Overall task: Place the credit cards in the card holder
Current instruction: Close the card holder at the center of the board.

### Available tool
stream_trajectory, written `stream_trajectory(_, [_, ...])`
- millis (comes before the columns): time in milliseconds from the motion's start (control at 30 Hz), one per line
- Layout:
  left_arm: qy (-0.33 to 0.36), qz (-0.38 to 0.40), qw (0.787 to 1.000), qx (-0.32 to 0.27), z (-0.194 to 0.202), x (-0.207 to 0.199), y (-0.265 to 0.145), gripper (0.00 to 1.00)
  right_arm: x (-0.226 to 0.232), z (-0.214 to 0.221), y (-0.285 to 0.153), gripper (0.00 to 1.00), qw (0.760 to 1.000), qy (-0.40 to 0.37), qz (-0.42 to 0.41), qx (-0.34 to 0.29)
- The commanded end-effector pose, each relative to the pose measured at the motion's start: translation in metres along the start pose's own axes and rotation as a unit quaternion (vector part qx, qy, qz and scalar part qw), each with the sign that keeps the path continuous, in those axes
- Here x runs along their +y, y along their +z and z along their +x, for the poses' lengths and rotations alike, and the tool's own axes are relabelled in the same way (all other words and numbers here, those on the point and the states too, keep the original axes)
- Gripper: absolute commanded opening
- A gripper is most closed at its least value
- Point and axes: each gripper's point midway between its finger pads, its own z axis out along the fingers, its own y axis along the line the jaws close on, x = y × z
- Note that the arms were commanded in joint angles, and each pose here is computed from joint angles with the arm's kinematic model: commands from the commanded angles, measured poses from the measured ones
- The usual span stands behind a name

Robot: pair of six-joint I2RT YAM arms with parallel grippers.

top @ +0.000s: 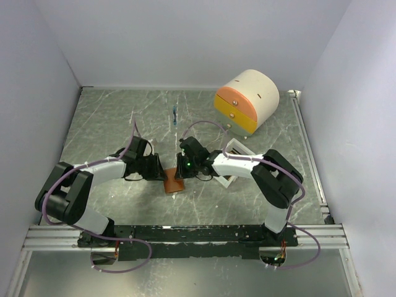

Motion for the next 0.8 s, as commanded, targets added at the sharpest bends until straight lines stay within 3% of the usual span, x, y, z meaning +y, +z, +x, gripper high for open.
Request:
stream_trajectory(0, [0.002,-0.002,1.0,0.027,0.023,0.006,0.012,0.33,-0.026,0.015,0.012,0.12,0.997,-0.019,0.073,0.018])
stream_trajectory(533, [-0.01,0.011,1.0,0.017,0.02,-0.001,0.01,0.33,-0.062,0.063,0.024,0.12,0.973,-0.067,0.19,0.109])
stream_trajectory(767, [-0.007,0.017,1.0,0.003,0.01,-0.01,0.003,0.34,-0.067,0.062,0.024,0.12,0.969,-0.073,0.205,0.113])
